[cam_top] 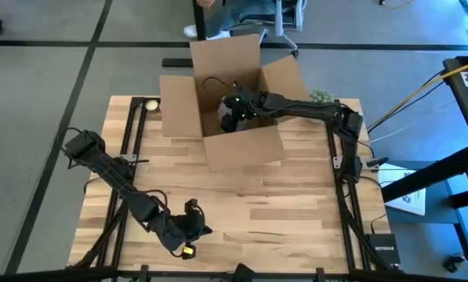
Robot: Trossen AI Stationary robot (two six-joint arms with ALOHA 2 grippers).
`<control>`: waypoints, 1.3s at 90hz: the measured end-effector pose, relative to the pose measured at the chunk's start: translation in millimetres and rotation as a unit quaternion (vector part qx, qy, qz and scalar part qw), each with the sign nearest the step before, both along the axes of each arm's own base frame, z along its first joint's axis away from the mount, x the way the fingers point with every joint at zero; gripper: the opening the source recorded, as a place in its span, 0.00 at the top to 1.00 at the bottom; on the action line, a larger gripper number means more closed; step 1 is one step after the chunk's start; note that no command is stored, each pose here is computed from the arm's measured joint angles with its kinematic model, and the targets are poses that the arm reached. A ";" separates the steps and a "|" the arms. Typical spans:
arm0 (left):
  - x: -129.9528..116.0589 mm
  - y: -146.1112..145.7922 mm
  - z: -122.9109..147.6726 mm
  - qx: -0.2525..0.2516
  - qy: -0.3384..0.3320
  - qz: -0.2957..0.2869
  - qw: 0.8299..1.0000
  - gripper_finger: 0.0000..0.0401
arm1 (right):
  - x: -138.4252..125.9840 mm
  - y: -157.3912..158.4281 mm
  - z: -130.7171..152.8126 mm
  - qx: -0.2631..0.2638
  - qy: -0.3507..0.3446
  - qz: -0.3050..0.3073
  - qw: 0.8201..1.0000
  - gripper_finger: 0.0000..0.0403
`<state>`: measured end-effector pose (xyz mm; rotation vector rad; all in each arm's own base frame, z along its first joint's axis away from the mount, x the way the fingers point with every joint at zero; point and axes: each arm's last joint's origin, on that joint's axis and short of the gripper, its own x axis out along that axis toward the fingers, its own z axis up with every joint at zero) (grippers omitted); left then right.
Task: Wrap mug
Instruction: Put the wrapped white patterned mug into the brown cardboard box, then return to Home Position
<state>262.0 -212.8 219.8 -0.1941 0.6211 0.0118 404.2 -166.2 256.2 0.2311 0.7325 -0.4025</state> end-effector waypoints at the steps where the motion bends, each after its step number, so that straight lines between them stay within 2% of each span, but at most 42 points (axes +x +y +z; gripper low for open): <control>1: 0.0 0.0 0.0 0.001 0.000 0.000 1.000 1.00 | -0.2 0.5 2.9 -0.003 -0.002 0.002 1.000 0.45; 27: 0.2 0.5 0.2 0.018 -0.005 -0.001 1.000 1.00 | -10.9 15.0 74.2 -0.061 -0.044 0.035 0.997 0.43; 40: 0.5 8.0 7.4 0.031 0.002 -0.034 0.999 1.00 | -21.4 32.3 112.6 -0.081 -0.073 0.062 0.992 0.43; 58: 3.9 45.0 22.1 0.069 0.032 -0.061 0.995 1.00 | -49.4 74.2 164.1 -0.108 -0.106 0.118 0.981 0.43; 74: -2.5 91.9 18.3 0.062 0.007 -0.063 0.996 1.00 | -84.2 111.1 191.3 -0.106 -0.111 0.158 0.975 0.43; 83: -16.6 116.2 10.0 0.052 -0.024 -0.041 0.998 1.00 | -101.4 133.6 193.3 -0.090 -0.084 0.191 0.974 0.43; 91: -31.5 134.2 3.8 0.037 -0.048 -0.021 0.998 1.00 | -113.4 154.6 182.2 -0.066 -0.050 0.222 0.971 0.47; 104: -53.7 154.4 1.2 0.022 -0.063 0.014 0.998 1.00 | -129.3 182.5 154.8 -0.043 -0.025 0.261 0.964 0.57; 117: -70.2 165.0 -1.8 0.012 -0.077 0.033 0.996 1.00 | -147.8 201.0 125.5 -0.030 -0.045 0.284 0.957 0.70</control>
